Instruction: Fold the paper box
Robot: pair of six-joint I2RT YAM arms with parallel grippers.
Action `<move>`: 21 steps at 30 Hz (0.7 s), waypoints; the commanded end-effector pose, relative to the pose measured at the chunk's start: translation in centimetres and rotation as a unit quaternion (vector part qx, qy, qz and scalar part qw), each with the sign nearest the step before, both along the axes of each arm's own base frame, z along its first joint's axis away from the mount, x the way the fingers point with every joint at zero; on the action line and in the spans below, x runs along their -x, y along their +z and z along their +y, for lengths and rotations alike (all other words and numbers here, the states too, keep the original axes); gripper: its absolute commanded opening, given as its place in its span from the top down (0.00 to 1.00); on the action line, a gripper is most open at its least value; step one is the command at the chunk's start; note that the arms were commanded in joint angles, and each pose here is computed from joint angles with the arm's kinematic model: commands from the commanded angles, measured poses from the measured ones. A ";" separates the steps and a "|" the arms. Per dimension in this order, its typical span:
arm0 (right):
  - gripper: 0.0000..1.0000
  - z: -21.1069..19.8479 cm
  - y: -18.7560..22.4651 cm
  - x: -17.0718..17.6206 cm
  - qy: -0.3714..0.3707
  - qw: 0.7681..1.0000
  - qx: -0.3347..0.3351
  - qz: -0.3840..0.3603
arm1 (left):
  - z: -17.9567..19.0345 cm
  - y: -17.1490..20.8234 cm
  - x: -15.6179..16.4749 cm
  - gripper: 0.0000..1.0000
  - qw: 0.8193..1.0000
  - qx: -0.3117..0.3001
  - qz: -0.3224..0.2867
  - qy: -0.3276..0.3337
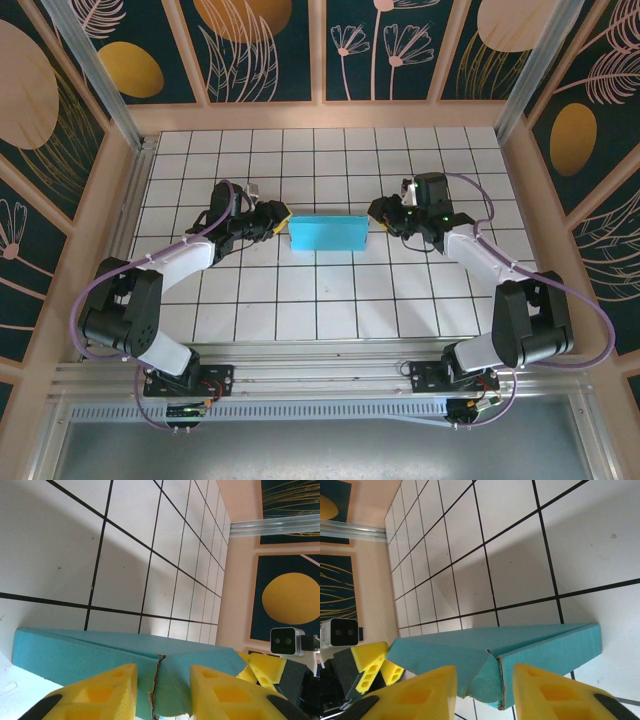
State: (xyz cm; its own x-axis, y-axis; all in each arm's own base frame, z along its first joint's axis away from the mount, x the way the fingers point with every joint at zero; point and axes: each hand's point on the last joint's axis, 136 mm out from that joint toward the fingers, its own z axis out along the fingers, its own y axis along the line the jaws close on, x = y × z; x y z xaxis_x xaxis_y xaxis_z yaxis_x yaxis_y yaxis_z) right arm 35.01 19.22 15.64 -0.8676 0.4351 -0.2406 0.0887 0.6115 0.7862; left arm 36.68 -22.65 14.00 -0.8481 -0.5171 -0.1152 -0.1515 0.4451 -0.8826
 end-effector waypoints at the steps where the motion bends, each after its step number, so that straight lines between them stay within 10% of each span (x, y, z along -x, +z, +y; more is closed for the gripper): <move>1: 0.68 0.0 -0.9 0.3 0.000 1.000 -0.006 0.006 | 0.1 -1.3 0.8 0.69 0.999 -0.001 0.035 0.005; 21: 0.76 -0.6 -3.4 0.6 -0.006 1.000 0.016 0.020 | -0.8 -1.0 1.0 0.59 0.999 -0.031 0.011 -0.027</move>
